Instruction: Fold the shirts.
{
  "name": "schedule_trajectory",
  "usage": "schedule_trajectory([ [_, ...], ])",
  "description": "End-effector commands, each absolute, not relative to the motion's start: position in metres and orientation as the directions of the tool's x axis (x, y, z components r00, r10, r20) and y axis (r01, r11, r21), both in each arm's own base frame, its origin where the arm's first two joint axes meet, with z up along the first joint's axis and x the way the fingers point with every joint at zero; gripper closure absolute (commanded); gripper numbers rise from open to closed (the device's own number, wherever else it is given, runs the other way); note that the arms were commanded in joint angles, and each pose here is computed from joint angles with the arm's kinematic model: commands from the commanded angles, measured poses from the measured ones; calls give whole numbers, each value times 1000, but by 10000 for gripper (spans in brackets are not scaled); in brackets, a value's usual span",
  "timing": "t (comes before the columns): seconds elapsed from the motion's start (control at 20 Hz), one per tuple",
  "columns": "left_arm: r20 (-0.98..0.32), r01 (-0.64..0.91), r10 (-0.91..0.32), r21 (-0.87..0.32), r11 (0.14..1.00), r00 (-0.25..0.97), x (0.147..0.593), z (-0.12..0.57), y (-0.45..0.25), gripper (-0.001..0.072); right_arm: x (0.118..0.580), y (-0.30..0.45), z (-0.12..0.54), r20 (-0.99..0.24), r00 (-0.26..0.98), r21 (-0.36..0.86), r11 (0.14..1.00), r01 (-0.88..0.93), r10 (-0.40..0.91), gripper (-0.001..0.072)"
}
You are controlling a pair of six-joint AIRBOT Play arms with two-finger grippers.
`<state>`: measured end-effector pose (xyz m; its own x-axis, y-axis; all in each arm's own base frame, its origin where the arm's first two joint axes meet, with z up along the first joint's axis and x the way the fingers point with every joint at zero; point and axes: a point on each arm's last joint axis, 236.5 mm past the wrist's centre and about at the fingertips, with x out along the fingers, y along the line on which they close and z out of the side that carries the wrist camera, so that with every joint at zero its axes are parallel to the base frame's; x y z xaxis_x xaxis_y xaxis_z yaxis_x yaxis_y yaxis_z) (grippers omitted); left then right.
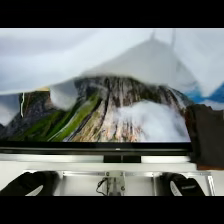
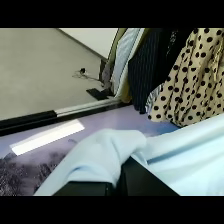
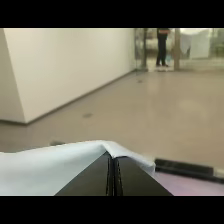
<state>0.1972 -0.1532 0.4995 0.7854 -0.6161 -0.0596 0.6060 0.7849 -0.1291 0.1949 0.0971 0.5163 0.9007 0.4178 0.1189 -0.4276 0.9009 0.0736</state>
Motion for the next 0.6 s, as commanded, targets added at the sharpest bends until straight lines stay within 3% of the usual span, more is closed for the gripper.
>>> schedule_trajectory([
  [0.0,-248,478,-482,-81,875,840,217,446,-126,668,220,72,447,-180,935,48,952,-301,305,652],
  [0.15,-406,337,-293,39,941,866,265,386,-108,668,265,45,350,-517,840,3,982,-190,164,651],
  [0.35,-619,337,-186,136,932,763,335,260,-140,668,334,59,212,-754,633,68,979,-190,175,652],
  [0.45,-670,327,-165,123,937,724,378,193,-162,668,371,64,151,-791,585,97,981,-165,177,651],
  [0.55,-756,206,-159,-33,978,635,406,125,-182,668,397,65,97,-840,517,151,986,-69,165,651],
])
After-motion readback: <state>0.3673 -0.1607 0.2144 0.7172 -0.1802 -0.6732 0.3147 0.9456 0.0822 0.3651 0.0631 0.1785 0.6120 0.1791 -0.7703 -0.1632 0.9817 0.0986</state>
